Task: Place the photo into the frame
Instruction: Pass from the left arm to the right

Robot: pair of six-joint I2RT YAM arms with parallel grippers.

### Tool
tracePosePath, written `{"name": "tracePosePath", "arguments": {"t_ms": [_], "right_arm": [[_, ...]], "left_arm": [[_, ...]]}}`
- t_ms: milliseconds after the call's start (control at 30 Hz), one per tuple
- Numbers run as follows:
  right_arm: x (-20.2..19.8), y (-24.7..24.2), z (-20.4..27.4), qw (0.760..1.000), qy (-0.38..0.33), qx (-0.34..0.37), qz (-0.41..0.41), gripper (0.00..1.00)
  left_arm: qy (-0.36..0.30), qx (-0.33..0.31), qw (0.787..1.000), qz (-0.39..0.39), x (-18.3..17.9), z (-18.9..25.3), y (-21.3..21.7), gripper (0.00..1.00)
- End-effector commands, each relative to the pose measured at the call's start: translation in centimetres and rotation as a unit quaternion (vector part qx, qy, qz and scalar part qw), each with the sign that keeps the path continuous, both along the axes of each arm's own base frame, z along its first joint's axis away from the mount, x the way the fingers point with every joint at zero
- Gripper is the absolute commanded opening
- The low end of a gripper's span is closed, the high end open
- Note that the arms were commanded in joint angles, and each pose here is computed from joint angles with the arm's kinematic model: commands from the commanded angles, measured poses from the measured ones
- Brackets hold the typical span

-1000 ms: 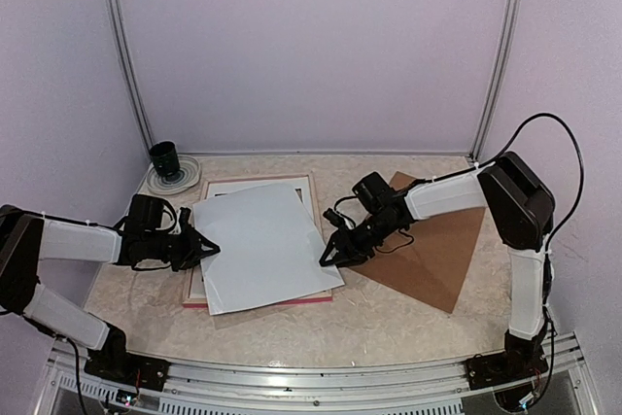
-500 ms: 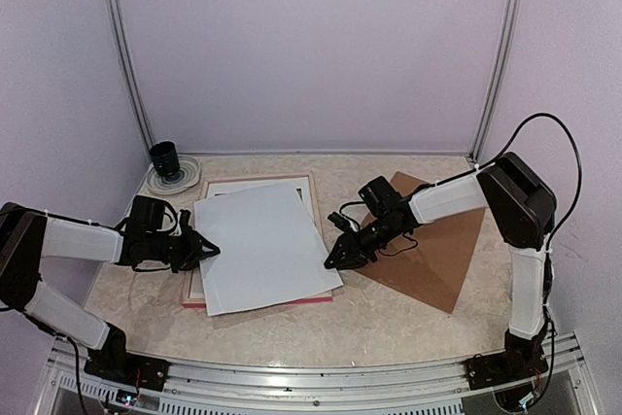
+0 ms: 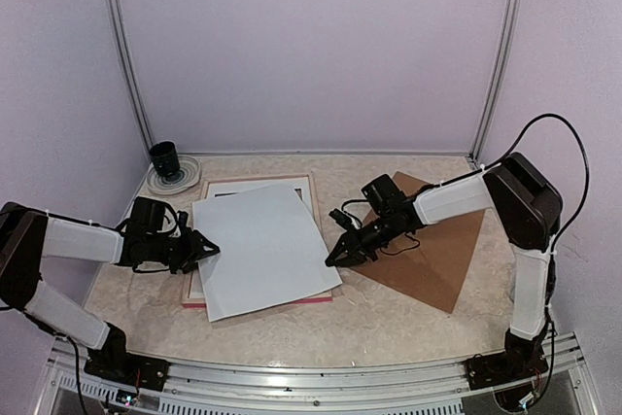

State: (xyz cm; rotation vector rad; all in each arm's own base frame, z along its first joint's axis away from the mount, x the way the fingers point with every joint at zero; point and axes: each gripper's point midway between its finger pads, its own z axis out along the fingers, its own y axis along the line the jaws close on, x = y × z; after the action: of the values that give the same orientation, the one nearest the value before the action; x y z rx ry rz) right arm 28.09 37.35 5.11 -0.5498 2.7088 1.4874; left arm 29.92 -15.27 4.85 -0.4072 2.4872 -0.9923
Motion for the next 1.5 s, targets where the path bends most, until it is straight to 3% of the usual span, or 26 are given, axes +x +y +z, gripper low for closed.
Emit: {"name": "tracePosePath", "arguments": {"t_ms": [0, 400, 933, 1467], "right_arm": [[0.7, -0.1, 2.0, 0.999, -0.037, 0.009, -0.009, 0.0], [0.0, 1.0, 4.4, 0.997, -0.083, 0.0, 0.001, 0.0], [-0.4, -0.3, 0.8, 0.997, -0.041, -0.05, -0.042, 0.0], [-0.5, 0.4, 0.2, 0.994, -0.008, -0.058, -0.094, 0.0]], "left_arm": [[-0.015, 0.028, 0.999, 0.007, 0.9, 0.4, 0.4, 0.45], [-0.038, 0.04, 0.998, 0.014, 1.5, 2.3, 0.2, 0.47], [-0.022, 0.066, 0.997, 0.032, 4.0, 0.3, 0.9, 0.67], [-0.074, 0.054, 0.992, 0.088, 5.2, 4.8, 2.5, 0.93]]}}
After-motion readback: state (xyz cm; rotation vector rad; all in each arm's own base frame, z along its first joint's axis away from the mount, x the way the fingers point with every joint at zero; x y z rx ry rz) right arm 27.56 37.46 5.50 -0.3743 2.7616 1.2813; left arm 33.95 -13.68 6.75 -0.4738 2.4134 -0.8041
